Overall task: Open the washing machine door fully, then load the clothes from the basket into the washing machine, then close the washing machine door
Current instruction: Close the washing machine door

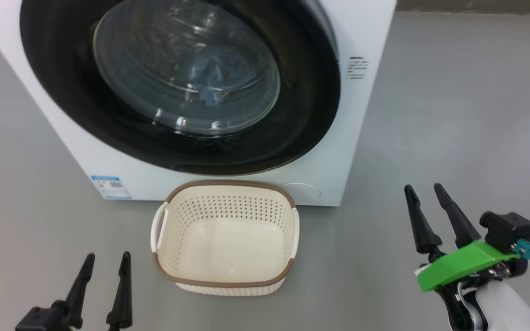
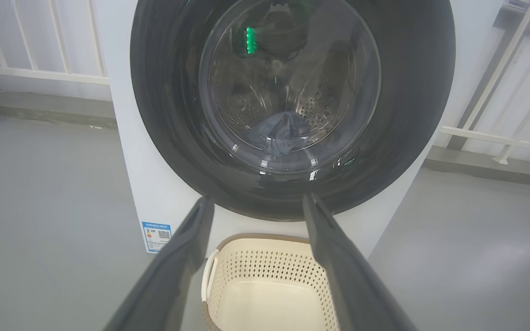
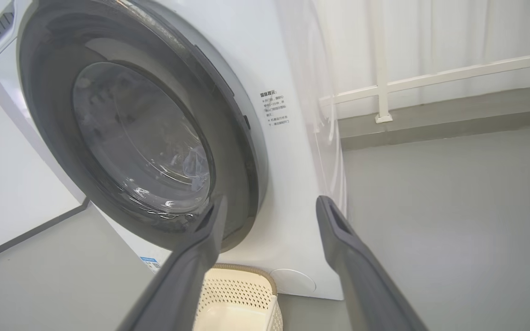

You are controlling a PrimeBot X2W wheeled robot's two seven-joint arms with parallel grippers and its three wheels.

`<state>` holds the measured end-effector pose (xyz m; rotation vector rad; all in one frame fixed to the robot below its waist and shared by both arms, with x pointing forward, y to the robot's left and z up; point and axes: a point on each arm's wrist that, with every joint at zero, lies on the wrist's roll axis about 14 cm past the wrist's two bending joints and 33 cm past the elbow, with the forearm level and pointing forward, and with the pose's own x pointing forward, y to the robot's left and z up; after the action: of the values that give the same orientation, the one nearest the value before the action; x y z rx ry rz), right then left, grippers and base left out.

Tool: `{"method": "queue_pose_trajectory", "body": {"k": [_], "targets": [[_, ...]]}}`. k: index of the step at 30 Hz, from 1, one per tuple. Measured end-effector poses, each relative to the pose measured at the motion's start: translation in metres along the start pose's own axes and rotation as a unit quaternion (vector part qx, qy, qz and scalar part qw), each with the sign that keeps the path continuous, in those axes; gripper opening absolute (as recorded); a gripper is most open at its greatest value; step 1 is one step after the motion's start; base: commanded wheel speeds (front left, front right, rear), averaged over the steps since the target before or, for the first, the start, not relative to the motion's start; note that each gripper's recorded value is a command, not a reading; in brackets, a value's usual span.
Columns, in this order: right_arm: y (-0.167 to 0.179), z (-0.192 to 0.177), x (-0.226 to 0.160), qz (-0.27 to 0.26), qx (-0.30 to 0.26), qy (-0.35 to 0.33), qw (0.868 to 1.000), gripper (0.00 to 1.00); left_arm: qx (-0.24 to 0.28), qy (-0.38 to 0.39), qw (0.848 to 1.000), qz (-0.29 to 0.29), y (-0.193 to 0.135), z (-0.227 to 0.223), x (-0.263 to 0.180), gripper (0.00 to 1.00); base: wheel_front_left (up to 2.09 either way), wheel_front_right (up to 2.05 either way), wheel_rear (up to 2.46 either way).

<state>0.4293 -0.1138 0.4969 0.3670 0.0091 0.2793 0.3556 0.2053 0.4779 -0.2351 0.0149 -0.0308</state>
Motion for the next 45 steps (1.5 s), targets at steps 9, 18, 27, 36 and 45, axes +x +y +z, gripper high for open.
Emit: {"method": "queue_pose_trajectory", "body": {"k": [9,18,27,36,45], "targets": [[-0.024,0.01,-0.028,-0.041,-0.003,-0.013,0.999,1.0,0.003,0.0,1.0,-0.022,-0.011,0.0,0.005,1.0,0.0,0.0,0.0],[-0.04,0.018,-0.046,-0.069,-0.006,-0.025,0.997,1.0,0.005,0.008,0.999,-0.039,-0.021,-0.005,0.011,1.0,0.0,0.0,0.0],[-0.056,0.021,-0.07,-0.098,-0.007,-0.031,0.995,1.0,0.006,0.018,0.999,-0.041,-0.021,-0.011,0.006,1.0,0.0,0.0,0.0],[-0.058,0.024,-0.081,-0.106,-0.007,-0.037,0.994,1.0,0.009,0.015,0.999,-0.038,-0.019,-0.009,0.003,1.0,0.0,0.0,0.0],[-0.058,0.022,-0.085,-0.107,-0.006,-0.035,0.994,1.0,0.009,0.016,0.999,-0.03,-0.015,-0.01,-0.002,1.0,0.0,0.0,0.0]]}}
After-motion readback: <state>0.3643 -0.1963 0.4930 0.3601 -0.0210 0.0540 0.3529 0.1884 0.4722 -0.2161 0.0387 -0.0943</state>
